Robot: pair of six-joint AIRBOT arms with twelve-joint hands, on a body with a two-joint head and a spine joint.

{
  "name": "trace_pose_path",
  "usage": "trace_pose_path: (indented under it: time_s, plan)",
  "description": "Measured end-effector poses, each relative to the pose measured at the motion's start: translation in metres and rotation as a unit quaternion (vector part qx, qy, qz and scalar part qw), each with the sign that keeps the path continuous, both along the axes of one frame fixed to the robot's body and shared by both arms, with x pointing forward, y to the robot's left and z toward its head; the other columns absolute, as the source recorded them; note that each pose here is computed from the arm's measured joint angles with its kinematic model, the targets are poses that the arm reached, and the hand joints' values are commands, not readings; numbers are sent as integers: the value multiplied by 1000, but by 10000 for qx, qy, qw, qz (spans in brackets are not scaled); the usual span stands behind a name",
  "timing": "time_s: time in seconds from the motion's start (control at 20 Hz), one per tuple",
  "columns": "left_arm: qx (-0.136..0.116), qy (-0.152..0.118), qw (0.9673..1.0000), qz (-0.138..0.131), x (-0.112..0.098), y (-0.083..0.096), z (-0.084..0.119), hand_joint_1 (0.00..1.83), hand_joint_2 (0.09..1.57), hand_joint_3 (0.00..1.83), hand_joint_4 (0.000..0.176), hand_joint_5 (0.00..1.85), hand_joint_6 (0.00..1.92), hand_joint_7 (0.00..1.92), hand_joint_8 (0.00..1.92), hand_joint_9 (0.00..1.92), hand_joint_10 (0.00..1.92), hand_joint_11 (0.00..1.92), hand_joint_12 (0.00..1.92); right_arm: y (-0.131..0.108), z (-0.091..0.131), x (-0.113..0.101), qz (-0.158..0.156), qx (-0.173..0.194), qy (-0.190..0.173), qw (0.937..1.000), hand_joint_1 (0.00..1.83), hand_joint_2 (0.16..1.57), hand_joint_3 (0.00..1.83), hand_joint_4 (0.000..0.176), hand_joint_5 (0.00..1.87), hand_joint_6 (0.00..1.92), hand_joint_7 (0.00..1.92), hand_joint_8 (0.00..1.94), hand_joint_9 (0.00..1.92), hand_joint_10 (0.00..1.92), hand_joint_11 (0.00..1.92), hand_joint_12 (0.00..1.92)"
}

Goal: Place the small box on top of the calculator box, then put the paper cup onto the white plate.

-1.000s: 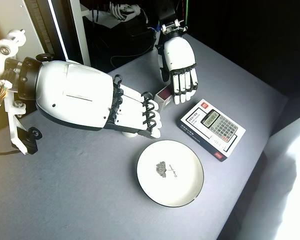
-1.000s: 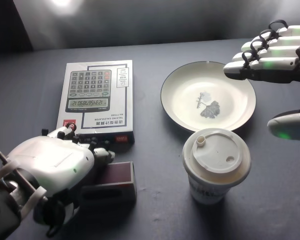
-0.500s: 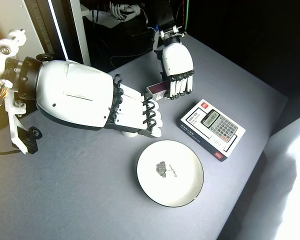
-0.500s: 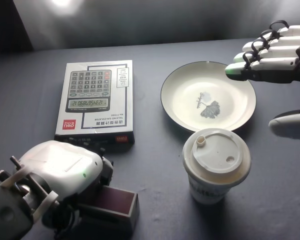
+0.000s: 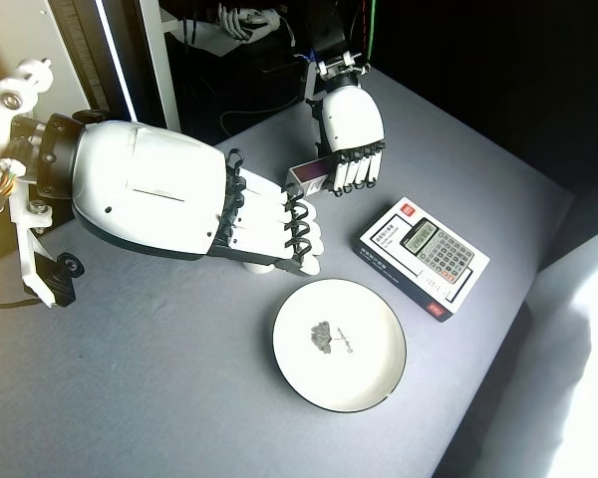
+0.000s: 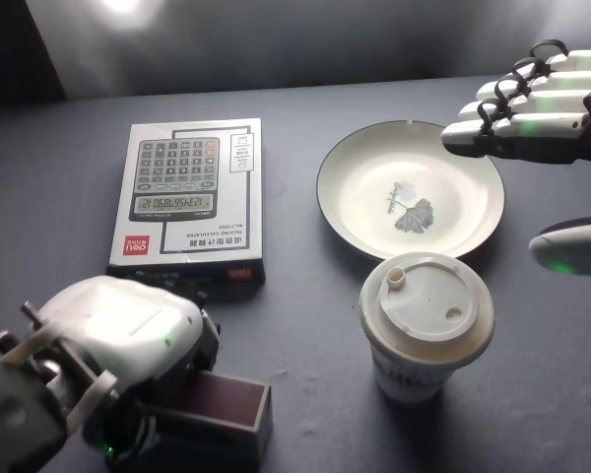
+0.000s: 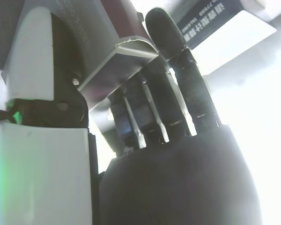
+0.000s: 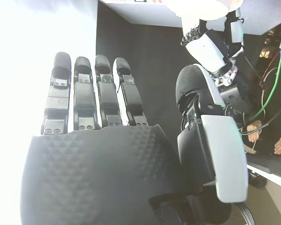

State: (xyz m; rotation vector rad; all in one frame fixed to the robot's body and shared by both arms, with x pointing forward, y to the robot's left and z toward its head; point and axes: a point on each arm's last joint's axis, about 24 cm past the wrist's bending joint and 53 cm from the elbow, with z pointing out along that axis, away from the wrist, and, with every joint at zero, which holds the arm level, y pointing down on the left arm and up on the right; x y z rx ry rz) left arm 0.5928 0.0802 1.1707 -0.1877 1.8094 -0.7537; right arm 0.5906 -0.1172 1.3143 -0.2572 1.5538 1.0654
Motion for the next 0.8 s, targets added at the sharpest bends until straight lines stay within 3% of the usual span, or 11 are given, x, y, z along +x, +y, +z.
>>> trace_pose_path:
  time_s: [0.15, 0.3, 0.8]
  plan:
    - [15, -123, 9999, -17, 9, 0, 16, 1384, 1097, 1, 0, 931, 962, 1056, 790, 950, 1208, 563, 1255, 0, 0, 0, 4, 3, -3, 10000, 96, 1348, 1, 0, 126, 0, 113, 0, 94, 3, 0, 288]
    - [-10, -257, 9997, 41, 24, 4, 31, 1387, 1085, 0, 0, 962, 928, 1082, 756, 970, 1164, 561, 1241, 0, 0, 0, 1, 1, -1, 10000, 183, 1340, 0, 0, 144, 4, 131, 3, 102, 3, 0, 294]
    - [-18, -662, 9977, -110, 65, 13, 77, 1388, 1082, 1, 0, 981, 897, 1078, 767, 972, 1157, 576, 1213, 0, 0, 0, 3, 2, -2, 10000, 187, 1327, 0, 0, 172, 4, 154, 4, 120, 3, 0, 369]
